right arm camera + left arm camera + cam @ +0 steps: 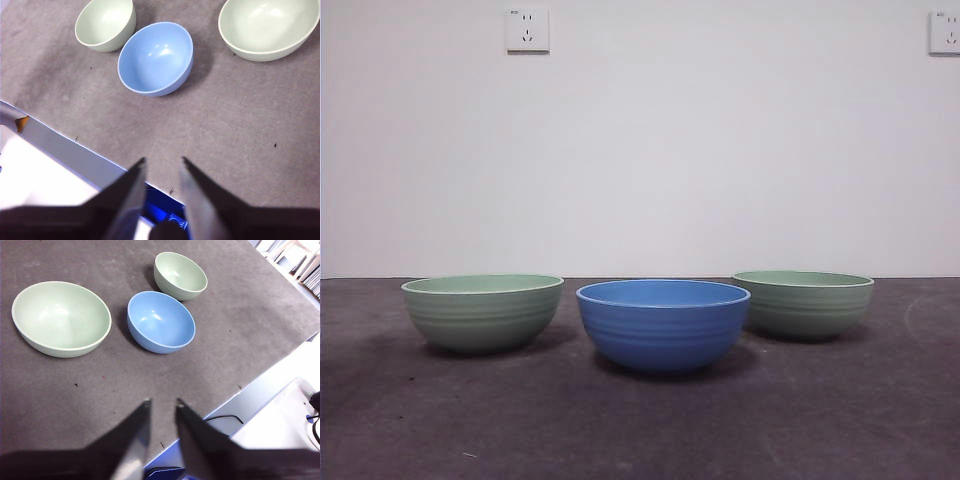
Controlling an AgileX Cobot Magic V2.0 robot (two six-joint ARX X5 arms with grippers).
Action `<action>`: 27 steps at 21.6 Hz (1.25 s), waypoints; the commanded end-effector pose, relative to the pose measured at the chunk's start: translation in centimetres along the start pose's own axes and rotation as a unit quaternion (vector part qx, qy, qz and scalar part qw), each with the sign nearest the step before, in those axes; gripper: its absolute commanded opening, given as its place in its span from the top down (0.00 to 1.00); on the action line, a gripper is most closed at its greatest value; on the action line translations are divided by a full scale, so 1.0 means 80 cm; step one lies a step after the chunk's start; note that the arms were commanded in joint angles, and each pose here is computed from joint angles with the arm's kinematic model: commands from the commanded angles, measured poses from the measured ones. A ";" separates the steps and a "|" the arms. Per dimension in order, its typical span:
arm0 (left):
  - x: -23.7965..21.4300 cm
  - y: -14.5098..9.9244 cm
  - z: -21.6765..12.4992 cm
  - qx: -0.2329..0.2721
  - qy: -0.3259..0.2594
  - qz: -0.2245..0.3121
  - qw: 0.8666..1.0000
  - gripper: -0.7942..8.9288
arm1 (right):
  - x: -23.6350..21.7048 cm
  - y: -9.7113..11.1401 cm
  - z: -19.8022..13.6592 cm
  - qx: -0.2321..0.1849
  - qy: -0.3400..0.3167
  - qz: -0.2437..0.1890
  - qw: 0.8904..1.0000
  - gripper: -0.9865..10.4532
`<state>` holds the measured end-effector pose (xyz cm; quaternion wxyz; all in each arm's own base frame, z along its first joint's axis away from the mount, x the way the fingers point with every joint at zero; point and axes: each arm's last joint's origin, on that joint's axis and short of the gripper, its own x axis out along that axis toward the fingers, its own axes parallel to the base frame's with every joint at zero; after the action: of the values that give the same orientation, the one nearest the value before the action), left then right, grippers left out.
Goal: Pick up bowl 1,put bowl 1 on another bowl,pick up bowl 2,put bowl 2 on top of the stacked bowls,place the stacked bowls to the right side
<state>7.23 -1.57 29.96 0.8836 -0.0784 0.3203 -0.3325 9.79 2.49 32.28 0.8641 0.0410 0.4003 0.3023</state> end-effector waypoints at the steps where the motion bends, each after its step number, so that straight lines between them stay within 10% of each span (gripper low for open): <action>1: 0.001 0.001 0.001 0.002 0.002 -0.002 1.000 0.15 | 0.001 0.000 0.002 0.016 0.002 0.001 1.000 0.38; 27: 0.007 0.007 0.004 -0.021 0.017 -0.005 1.000 0.15 | 0.083 -0.060 0.067 0.107 0.010 -0.069 0.992 0.37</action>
<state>8.05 -1.53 29.67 0.8744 -0.0929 0.3445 -0.3288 18.65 3.09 30.20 0.8717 0.0929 0.4345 0.2064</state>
